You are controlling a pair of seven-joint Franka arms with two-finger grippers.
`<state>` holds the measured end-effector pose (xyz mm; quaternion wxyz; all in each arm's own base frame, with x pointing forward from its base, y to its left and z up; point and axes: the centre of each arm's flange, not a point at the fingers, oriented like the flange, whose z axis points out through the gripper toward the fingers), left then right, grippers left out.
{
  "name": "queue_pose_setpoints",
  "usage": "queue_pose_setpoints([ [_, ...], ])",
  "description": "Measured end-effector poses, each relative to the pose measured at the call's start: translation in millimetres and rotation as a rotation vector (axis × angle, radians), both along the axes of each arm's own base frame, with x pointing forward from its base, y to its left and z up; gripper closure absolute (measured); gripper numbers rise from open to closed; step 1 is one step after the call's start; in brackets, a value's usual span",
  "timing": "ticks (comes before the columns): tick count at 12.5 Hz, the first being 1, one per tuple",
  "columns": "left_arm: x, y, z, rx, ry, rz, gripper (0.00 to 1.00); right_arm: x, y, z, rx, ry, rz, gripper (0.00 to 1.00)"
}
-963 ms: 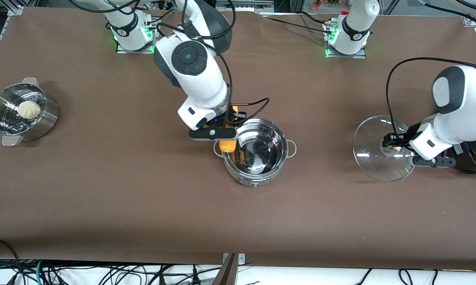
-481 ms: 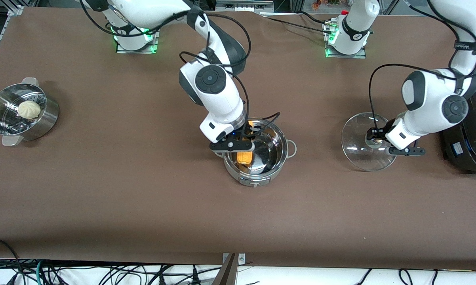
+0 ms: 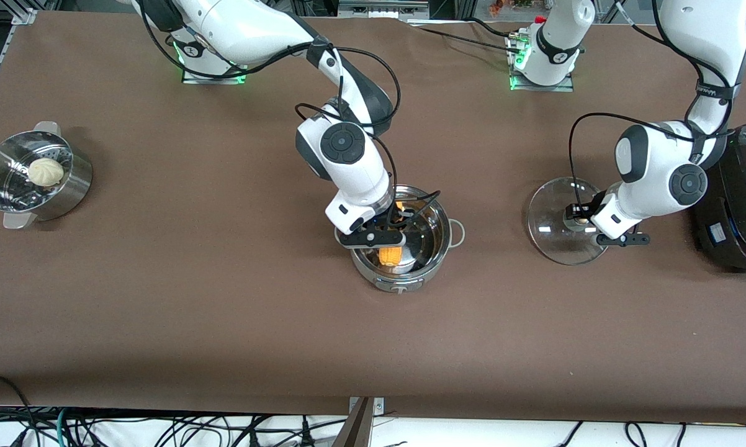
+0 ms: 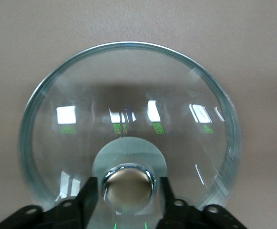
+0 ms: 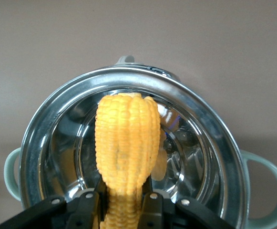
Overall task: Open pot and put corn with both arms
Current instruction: 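Place the corn with the right gripper while the left gripper sets the lid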
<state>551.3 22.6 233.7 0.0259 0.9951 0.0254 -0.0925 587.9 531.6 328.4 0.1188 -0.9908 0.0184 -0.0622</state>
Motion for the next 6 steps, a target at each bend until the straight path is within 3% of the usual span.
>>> queue_pose_setpoints([
  [1,1.6,0.2,2.4,0.0,-0.005,0.002,0.24,0.5,1.3,-2.6,0.006,-0.008,0.0,0.7],
  [3,5.7,1.2,8.0,0.002,-0.017,0.008,0.01,-0.6,4.6,-9.2,0.011,-0.014,0.002,0.55],
  [6,16.8,5.4,33.0,-0.001,-0.016,0.024,0.0,-1.5,6.7,-9.2,0.014,-0.019,0.005,0.19],
])
